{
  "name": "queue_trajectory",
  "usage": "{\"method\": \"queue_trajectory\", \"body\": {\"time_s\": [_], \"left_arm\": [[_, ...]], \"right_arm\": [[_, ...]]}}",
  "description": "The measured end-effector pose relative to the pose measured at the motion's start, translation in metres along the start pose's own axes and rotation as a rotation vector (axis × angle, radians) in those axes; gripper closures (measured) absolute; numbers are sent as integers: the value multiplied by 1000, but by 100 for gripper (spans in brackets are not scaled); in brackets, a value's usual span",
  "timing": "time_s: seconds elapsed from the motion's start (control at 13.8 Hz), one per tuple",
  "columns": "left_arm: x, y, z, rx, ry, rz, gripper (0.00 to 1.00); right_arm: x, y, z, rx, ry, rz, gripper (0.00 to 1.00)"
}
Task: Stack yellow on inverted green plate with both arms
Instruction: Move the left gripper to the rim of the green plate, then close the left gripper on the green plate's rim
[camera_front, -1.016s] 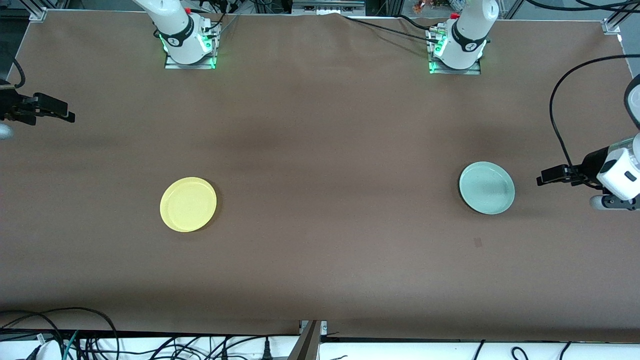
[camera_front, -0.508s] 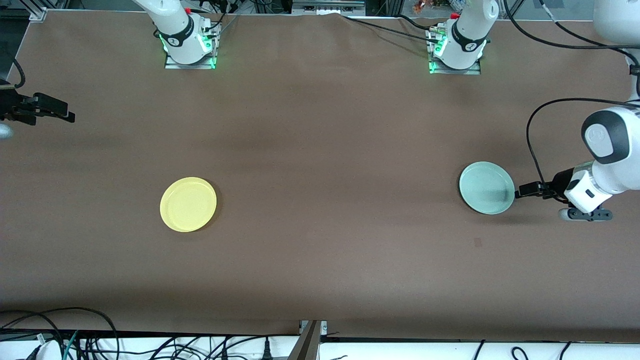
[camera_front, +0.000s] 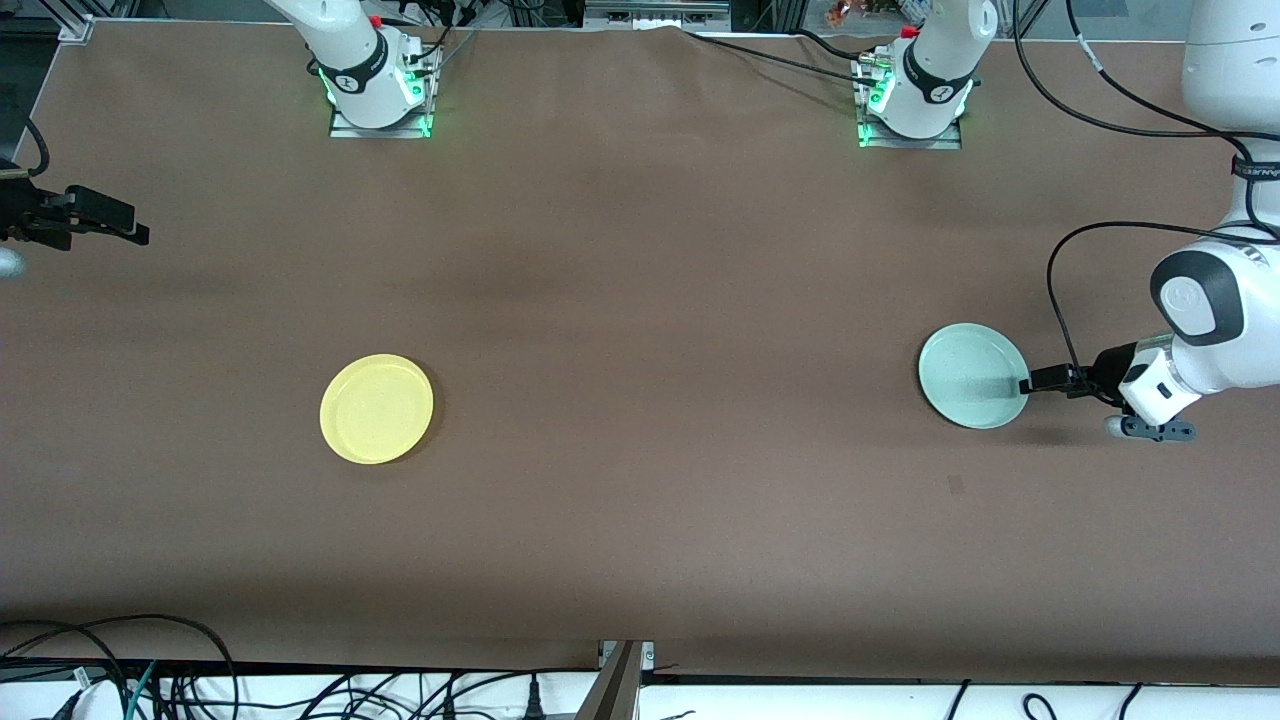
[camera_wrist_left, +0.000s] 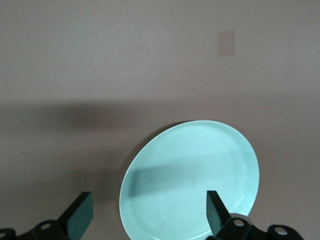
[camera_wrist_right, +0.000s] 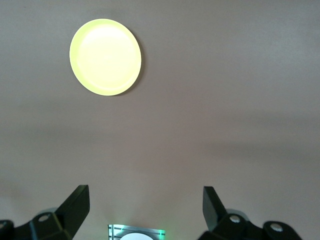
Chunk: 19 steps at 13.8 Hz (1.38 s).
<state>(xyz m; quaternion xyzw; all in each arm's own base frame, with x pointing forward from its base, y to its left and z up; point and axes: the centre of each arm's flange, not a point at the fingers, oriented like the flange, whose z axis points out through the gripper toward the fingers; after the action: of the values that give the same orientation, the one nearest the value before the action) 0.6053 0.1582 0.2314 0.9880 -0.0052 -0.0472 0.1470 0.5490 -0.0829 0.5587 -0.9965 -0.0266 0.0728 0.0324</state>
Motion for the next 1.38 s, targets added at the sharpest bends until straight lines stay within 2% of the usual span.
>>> {"method": "queue_trajectory", "body": {"time_s": [0.22, 0.8, 0.94, 1.02, 1.09, 1.38], "left_arm": [[-7, -13, 23, -64, -4, 4, 0], [-21, -31, 47, -72, -43, 20, 0], [-21, -32, 48, -72, -45, 19, 19], [-21, -32, 48, -73, -46, 20, 32], [-21, -32, 49, -73, -48, 23, 40], [-22, -32, 53, -74, -53, 28, 39]], "right_arm": [[0, 0, 0, 0, 0, 0, 0], [0, -1, 0, 0, 0, -1, 0], [0, -1, 0, 0, 0, -1, 0], [0, -1, 0, 0, 0, -1, 0], [0, -1, 0, 0, 0, -1, 0], [0, -1, 0, 0, 0, -1, 0]]}}
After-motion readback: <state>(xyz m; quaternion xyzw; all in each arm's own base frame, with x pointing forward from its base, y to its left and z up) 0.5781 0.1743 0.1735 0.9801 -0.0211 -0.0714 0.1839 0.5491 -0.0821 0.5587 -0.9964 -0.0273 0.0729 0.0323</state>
